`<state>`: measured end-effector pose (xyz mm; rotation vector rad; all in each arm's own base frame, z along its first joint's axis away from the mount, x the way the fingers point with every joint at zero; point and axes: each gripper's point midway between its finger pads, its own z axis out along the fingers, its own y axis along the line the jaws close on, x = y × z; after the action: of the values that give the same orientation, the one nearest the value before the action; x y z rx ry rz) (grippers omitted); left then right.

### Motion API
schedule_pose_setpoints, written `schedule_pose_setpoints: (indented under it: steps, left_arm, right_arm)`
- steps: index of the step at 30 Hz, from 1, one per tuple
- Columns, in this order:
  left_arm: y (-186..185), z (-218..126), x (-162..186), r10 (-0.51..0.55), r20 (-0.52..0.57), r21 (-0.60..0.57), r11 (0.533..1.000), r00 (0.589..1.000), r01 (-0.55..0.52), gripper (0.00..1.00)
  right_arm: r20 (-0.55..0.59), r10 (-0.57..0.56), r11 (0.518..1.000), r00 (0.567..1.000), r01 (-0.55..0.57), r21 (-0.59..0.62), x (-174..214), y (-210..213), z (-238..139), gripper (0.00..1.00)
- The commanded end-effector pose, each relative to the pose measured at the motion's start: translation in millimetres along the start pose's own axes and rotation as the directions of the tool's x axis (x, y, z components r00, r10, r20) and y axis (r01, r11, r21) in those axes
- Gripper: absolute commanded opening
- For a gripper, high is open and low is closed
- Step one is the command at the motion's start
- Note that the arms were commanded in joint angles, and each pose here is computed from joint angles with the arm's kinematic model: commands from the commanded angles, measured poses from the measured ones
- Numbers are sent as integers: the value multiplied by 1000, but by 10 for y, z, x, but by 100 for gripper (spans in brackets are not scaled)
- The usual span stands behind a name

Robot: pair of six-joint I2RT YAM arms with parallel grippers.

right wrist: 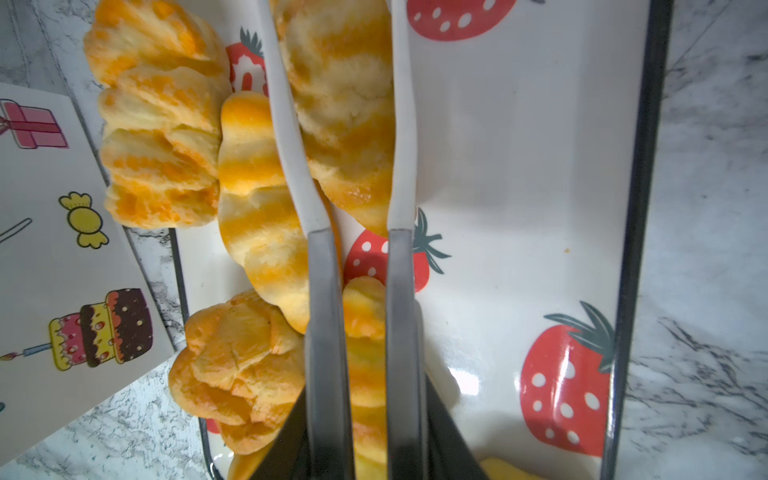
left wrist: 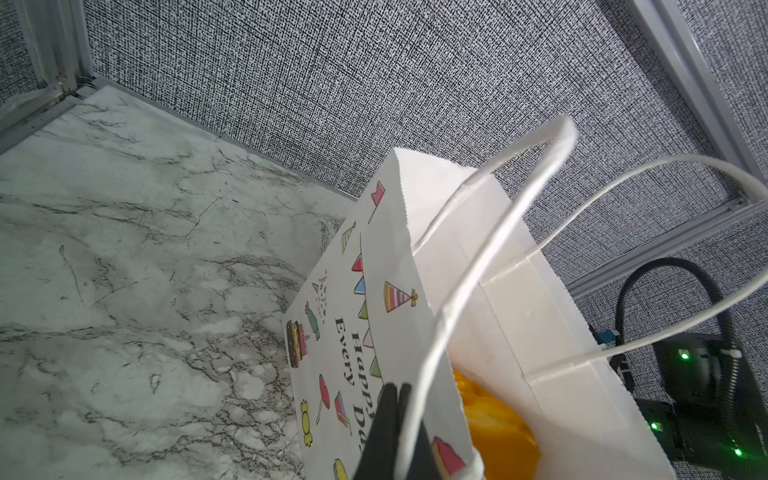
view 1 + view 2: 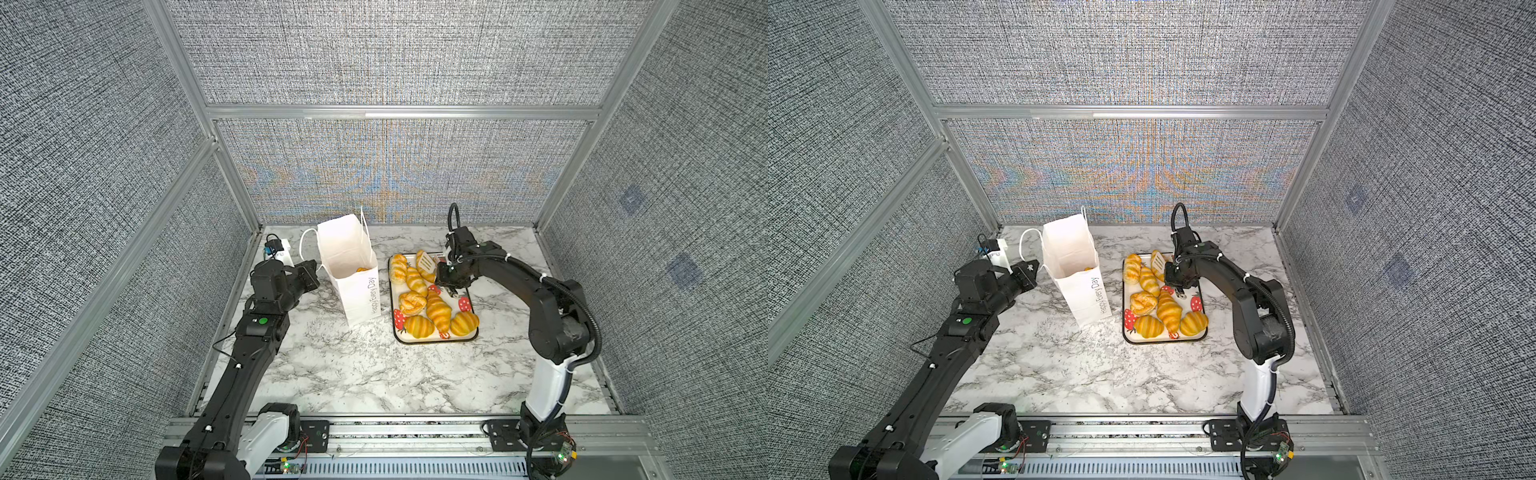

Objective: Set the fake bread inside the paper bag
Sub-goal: 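Lower the tongs onto a striped croissant on the tray, then squeeze the tongs and lift the croissant off the tray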

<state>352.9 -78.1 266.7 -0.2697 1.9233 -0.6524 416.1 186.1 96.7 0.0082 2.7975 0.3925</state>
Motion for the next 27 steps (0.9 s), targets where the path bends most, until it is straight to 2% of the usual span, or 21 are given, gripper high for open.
schedule_pose_setpoints:
  steps: [1, 16, 23, 27]
  left_arm:
    - [14, -10, 29, 4, -9, -4, 1000, 1000, -4, 0]
    - [-15, -21, 8, 1, -5, 5, 1000, 1000, -1, 0]
    - [-26, -27, -8, 2, -3, 6, 1000, 1000, -2, 0]
    - [-32, -27, -8, 0, -4, 8, 1000, 1000, 0, 0]
  right_arm:
    - [28, -7, 1000, 1000, 7, -4, -47, 21, -90, 28]
    - [129, -10, 998, 992, 19, -65, -158, 212, -716, 25]
    - [211, -36, 990, 977, 63, -124, -232, 457, -1180, 23]
    - [289, -70, 980, 955, 119, -157, -253, 668, -1509, 23]
